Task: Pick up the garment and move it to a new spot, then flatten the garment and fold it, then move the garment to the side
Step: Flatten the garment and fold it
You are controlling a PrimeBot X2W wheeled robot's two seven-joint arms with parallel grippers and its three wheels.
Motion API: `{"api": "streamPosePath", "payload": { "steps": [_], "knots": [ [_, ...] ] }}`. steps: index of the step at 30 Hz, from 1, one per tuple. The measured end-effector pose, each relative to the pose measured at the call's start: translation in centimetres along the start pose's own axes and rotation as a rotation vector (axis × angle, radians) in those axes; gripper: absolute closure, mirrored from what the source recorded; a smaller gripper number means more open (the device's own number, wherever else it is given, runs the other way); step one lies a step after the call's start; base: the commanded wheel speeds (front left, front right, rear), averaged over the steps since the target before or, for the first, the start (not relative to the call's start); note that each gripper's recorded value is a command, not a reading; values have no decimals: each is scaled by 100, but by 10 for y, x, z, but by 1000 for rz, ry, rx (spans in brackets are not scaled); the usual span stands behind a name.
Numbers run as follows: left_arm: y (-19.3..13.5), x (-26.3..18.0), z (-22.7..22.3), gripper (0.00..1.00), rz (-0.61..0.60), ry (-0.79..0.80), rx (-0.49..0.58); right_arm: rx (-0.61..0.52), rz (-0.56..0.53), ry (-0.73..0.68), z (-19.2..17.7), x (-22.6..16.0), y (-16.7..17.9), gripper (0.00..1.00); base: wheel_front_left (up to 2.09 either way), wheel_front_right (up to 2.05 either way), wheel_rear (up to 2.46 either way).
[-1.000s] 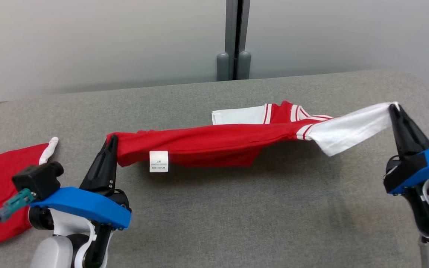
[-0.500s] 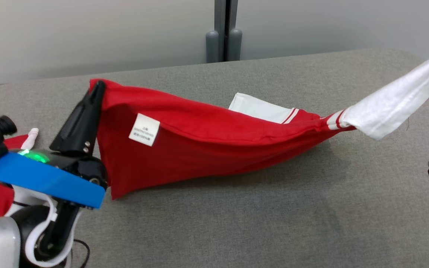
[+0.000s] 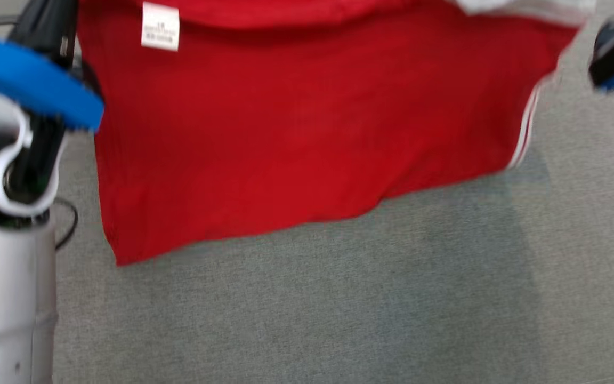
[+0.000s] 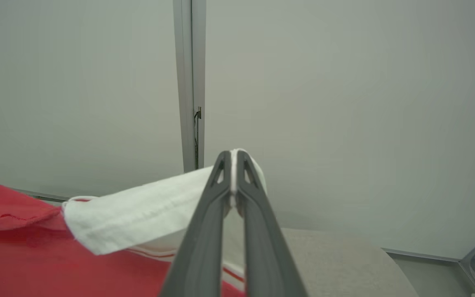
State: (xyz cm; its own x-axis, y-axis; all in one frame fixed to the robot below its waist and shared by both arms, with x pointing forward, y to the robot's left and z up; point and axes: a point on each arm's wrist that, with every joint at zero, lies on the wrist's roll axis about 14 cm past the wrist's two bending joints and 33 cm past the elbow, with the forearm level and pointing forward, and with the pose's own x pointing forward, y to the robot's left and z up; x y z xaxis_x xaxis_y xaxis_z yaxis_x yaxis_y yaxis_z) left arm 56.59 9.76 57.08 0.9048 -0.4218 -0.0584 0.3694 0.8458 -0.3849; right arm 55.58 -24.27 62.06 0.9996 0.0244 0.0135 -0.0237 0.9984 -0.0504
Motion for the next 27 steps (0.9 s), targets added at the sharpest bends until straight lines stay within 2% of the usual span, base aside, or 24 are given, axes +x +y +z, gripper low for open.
{"api": "streamPosePath", "payload": {
  "steps": [4,7,12,15,18,20,22,24,27],
  "knots": [
    [16,32,22,100,40,-69,45,-79,20,-119,30,45,9,100,0,0,0],
    [15,45,53,100,38,-161,93,-117,33,-264,71,64,20,100,0,0,0],
    [-11,51,120,100,-22,-366,141,-173,38,-581,172,58,30,100,0,0,0],
    [-18,55,141,100,-46,-437,157,-182,37,-694,202,55,29,100,0,0,0],
    [-9,64,127,100,-41,-424,148,-169,35,-683,192,63,25,100,0,0,0],
    [-1,72,109,100,-41,-400,132,-152,28,-628,169,74,17,100,0,0,0],
    [11,79,75,100,-27,-344,111,-137,26,-529,126,85,10,100,0,0,0],
    [29,81,35,100,6,-273,73,-122,38,-382,62,90,8,100,0,0,0],
    [50,70,-22,100,55,-158,38,-55,62,-168,-23,78,14,100,0,0,0]
  ]
}}
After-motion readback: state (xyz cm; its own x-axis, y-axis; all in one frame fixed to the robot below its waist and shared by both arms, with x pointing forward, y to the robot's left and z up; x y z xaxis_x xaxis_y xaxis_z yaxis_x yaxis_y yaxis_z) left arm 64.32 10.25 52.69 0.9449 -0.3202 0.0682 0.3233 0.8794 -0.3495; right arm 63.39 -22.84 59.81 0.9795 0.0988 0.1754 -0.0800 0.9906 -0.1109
